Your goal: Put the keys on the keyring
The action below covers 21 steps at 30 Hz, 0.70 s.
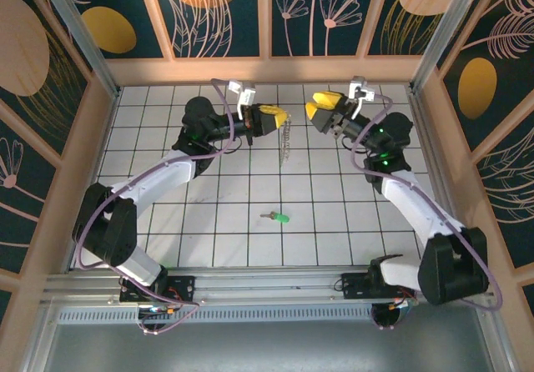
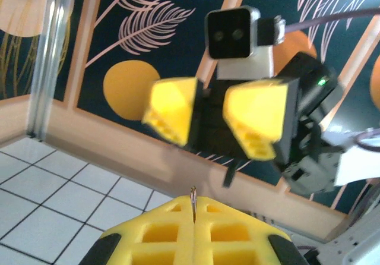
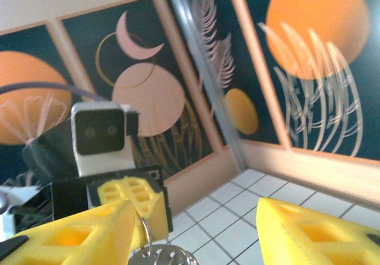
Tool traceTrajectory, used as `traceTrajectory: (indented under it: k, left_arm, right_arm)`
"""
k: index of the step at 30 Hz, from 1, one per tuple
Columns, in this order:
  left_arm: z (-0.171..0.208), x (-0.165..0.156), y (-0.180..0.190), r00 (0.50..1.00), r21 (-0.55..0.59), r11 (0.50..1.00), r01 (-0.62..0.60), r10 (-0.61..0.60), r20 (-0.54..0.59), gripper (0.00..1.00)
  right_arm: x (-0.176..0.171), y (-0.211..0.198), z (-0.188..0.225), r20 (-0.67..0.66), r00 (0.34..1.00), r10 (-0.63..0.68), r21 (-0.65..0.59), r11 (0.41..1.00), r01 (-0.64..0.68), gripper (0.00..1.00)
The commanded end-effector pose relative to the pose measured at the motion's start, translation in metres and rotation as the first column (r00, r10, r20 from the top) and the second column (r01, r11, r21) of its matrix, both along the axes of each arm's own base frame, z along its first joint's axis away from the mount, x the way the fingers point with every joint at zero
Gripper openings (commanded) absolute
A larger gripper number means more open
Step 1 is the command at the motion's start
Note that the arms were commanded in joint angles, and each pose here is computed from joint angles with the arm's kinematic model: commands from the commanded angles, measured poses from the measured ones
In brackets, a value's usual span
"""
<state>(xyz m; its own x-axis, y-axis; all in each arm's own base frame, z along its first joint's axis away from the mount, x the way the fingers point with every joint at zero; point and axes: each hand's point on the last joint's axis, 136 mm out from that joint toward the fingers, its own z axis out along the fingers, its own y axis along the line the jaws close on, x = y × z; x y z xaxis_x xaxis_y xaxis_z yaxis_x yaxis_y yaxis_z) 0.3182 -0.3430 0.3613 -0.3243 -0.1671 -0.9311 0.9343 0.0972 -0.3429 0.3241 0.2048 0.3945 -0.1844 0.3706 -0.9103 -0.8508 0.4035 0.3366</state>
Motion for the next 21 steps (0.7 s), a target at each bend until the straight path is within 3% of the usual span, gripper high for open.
traceTrajectory:
  k: [1,10,17,21]
  left_arm:
    - [0.022,-0.001,0.006,0.986,0.018,0.997,-0.074,0.07,0.154,0.0]
    - [0.013,0.003,0.02,0.905,-0.027,0.975,-0.222,0.216,0.366,0.0]
    - [0.001,-0.03,0.026,0.79,-0.065,0.982,-0.178,0.182,0.585,0.0]
    - [-0.002,-0.04,0.027,0.757,-0.057,0.986,-0.155,0.155,0.635,0.0]
  right_arm:
    - [0.013,-0.018,-0.023,-0.089,0.983,-0.159,-0.038,0.987,0.156,0.57]
    - [0.026,-0.027,-0.082,-0.256,0.937,-0.238,-0.083,0.971,0.224,0.58]
    - [0.034,-0.023,-0.111,-0.313,0.922,-0.226,-0.098,0.974,0.206,0.58]
    - [0.036,-0.021,-0.119,-0.329,0.919,-0.218,-0.098,0.976,0.197,0.58]
